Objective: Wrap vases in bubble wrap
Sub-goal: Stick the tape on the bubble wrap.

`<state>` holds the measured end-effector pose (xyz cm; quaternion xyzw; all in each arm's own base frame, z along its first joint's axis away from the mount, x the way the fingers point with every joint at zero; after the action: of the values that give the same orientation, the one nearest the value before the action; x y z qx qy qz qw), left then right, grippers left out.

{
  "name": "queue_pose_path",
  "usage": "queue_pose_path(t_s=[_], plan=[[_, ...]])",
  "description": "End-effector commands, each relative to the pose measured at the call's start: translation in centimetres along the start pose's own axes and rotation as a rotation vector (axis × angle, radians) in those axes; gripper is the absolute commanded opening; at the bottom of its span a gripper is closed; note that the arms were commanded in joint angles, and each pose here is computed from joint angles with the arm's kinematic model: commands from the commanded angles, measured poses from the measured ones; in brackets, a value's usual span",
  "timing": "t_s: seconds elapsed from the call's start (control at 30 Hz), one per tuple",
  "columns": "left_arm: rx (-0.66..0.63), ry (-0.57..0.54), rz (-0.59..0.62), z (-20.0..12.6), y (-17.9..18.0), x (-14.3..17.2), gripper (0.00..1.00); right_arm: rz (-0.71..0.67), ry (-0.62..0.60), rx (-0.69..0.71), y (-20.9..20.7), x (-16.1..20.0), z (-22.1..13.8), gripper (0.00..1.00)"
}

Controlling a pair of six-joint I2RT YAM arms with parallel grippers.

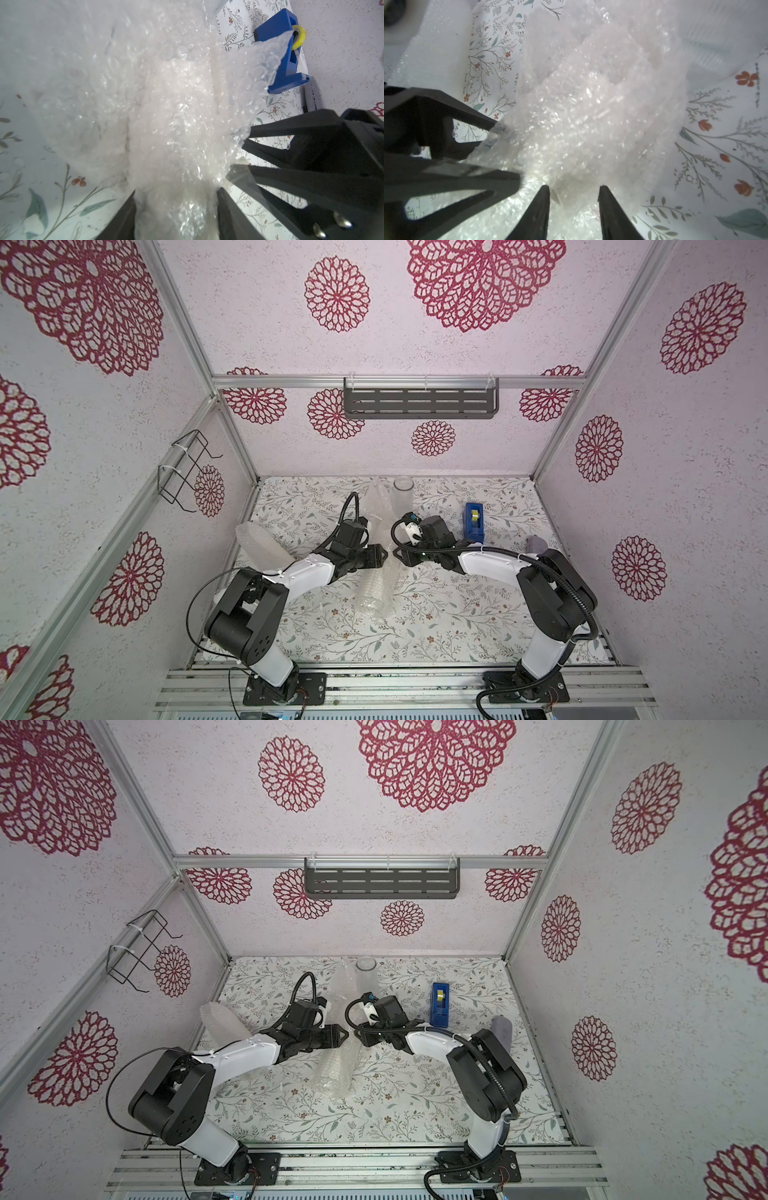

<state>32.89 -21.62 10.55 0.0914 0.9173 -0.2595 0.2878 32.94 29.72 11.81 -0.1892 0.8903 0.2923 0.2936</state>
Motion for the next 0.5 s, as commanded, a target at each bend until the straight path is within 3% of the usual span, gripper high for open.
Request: queue_pose_path(t_s=[0.0,0.37,0.47], plan=[[-0.025,0.149,-0.009,0.2,0.4,3.7,0.55,-0.007,-0.043,0.030,-0.1,-0.8,-1.1,0.42],[-0.014,0.148,-0.013,0.0,0.4,3.9,0.55,0.002,-0.113,0.119,-0.9,-1.6,-2.3,0.48],[-0.011,0.142,-0.013,-0.1,0.4,3.8,0.55,0.000,-0.157,0.101,-0.4,-2.4,-3.2,0.56]])
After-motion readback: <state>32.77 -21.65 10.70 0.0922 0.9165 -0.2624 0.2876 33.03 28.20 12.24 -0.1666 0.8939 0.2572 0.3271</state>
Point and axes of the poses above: each gripper's point midway between its finger pads, its own z axis out along the fingers, its own y axis along the line the jaws close on, x = y × z, the point moved 4 cm from there along -z, back along the fingers, and after that the axes turned 6 degrees about z, right-handed, at the moved point
